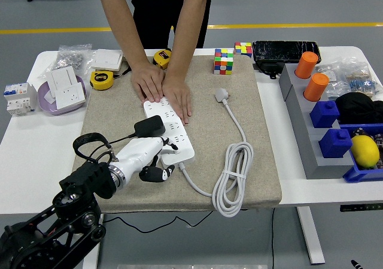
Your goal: Pick up the plug,place it near the board,insert it into the board,press the button
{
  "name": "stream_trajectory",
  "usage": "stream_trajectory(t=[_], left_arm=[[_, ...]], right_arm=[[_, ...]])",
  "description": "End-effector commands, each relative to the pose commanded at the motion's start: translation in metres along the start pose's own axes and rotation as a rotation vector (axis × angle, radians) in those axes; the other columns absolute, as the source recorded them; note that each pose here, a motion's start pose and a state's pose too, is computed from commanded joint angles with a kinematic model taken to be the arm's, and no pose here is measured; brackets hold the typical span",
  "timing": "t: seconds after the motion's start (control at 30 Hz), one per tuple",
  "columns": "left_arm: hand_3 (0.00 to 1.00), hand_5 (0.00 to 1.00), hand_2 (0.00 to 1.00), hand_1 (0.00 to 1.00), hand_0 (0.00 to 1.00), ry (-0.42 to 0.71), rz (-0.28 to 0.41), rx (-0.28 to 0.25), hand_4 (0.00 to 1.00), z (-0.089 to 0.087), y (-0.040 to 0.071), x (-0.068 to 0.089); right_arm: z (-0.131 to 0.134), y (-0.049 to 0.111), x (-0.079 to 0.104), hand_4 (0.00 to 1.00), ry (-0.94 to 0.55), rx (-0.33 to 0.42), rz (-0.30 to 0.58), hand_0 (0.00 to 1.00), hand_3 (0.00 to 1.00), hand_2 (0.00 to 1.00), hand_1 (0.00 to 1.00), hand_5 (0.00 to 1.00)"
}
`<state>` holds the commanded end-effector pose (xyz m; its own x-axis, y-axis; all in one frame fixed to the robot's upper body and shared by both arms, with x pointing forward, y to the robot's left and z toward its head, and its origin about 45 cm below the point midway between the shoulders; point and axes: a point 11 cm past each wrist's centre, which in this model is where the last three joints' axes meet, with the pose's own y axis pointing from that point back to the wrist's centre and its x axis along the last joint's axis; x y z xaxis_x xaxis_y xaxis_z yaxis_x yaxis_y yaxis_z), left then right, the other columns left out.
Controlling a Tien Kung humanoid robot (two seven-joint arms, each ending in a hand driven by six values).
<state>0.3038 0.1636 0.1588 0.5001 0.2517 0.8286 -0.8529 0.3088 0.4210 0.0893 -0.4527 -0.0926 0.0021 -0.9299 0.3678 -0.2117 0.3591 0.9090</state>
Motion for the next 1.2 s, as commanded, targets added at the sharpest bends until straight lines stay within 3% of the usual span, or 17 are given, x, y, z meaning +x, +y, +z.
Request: stream_trajectory(t=[1.2], left_arm=[[0.779, 0.111, 0.145, 0.027, 0.145, 0.013, -0.017, 0.011, 0.512, 0.001, -0.004, -0.013]], right_arm=[[0.001, 0.0, 0.0, 0.998, 0.006, -0.003, 0.0, 0.909, 0.77, 0.742, 0.765, 0.998]])
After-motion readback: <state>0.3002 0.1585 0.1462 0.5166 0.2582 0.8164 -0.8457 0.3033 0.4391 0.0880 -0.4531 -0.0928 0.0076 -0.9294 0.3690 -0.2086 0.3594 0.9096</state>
